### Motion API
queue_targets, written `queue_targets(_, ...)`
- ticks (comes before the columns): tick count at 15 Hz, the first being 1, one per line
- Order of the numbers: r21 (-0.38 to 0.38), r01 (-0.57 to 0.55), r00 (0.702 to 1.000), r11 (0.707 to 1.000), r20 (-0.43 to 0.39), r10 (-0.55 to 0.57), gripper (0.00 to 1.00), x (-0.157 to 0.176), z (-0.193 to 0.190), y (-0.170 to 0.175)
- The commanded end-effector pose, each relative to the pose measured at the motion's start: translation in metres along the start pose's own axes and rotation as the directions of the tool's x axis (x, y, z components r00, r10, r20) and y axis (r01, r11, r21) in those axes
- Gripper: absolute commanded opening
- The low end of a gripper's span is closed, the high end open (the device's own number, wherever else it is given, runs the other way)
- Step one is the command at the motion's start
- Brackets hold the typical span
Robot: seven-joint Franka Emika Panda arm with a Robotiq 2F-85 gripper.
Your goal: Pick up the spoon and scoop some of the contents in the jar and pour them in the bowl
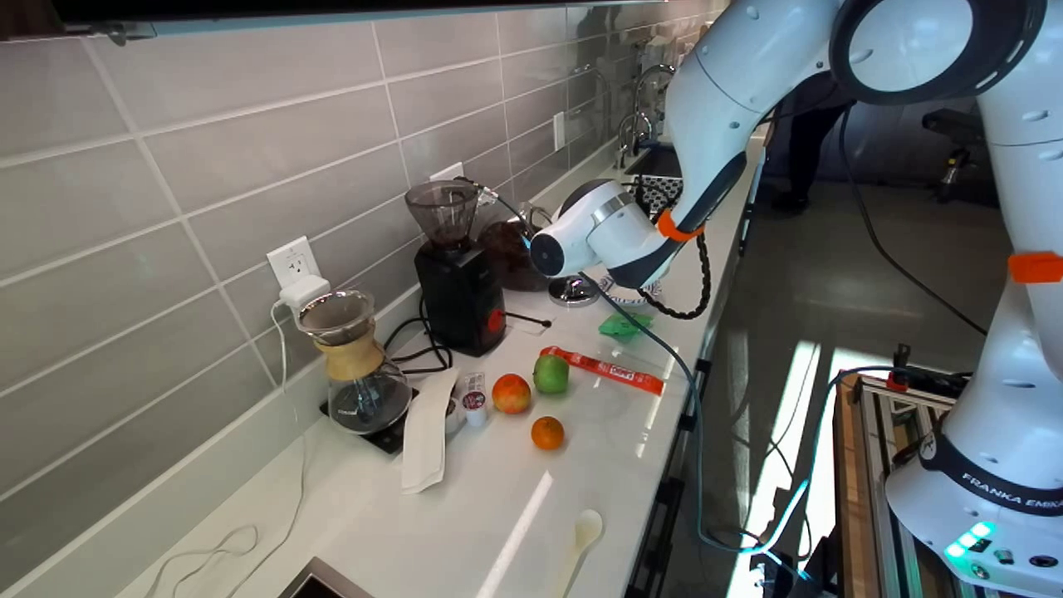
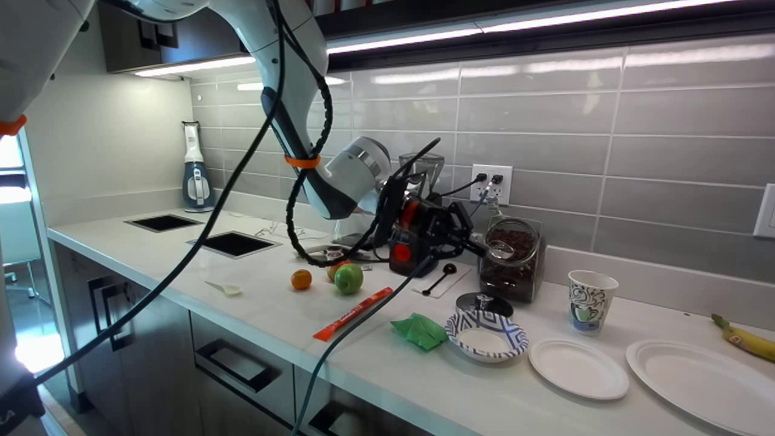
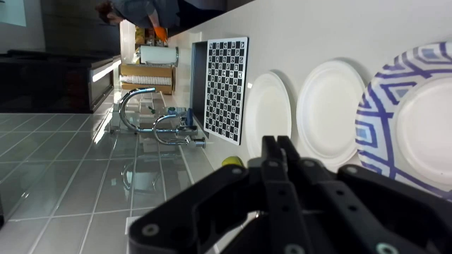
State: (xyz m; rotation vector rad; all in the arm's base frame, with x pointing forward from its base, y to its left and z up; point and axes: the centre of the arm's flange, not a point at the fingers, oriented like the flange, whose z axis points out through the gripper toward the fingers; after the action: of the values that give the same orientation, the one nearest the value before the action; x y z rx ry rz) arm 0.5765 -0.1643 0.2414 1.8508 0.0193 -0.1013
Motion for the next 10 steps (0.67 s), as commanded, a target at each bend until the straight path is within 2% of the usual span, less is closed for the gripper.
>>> queue_targets(1,0.02,-0.056,0.996,0.998,0.076,0.054,0.01,-0.032,-0.006,0.001)
queue_targets(6,0.028,-0.117,0.98,0.993,0.166,0.11,0.01,-0.053,-0.01,-0.006)
queue_targets(10,0.074,-0.145,0.964,0.987,0.236,0.124,0.01,-0.067,-0.016,-0.019)
